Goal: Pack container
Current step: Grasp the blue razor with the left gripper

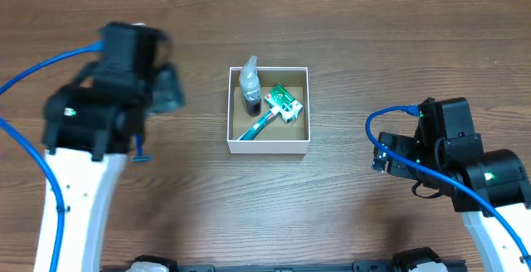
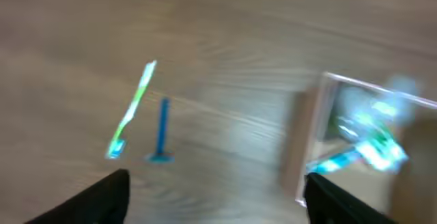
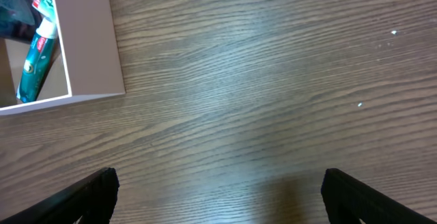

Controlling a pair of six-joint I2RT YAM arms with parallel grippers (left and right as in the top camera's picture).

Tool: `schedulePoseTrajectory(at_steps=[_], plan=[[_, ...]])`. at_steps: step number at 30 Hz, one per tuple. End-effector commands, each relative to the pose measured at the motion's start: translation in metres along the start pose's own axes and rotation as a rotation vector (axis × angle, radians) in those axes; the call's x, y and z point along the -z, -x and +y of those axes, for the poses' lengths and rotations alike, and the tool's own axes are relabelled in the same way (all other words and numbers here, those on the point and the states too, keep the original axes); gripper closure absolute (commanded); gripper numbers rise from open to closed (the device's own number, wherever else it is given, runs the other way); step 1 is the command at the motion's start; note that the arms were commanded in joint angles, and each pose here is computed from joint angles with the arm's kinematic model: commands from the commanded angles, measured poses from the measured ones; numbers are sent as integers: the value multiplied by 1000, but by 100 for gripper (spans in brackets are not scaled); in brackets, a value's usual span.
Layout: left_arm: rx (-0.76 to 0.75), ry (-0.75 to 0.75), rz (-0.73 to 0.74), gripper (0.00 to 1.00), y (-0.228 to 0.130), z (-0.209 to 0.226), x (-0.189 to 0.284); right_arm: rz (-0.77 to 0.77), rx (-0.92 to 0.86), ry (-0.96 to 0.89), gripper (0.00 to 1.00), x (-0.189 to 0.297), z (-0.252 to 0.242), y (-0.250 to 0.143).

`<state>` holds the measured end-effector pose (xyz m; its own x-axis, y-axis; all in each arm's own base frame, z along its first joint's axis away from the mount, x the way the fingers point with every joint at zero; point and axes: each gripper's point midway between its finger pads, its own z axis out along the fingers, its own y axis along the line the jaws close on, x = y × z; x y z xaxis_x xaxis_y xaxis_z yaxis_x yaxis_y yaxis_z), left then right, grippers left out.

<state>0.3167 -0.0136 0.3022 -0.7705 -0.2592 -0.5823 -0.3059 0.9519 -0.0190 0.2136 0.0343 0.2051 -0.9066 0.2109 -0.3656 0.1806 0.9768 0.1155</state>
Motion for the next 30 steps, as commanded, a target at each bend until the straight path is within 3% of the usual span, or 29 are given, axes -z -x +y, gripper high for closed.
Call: schedulePoseTrajectory(at_steps=[1,6,12,22,24,30], plan=[[108,17,218,13,-36,42,-79,-19,6,0,3,2,-1,2],[274,70,429,10,-97,88,-185,-18,6,0,3,2,-1,2],[271,90,519,9,-119,102,-250,-18,6,0,3,2,-1,2],[253,90,500,11,-120,102,-282,-17,6,0,3,2,-1,2],[252,92,498,15,-121,102,-285,-16,6,-1,3,2,-1,1],[246,121,628,14,-159,105,-302,-13,6,-2,3,2,-1,1]])
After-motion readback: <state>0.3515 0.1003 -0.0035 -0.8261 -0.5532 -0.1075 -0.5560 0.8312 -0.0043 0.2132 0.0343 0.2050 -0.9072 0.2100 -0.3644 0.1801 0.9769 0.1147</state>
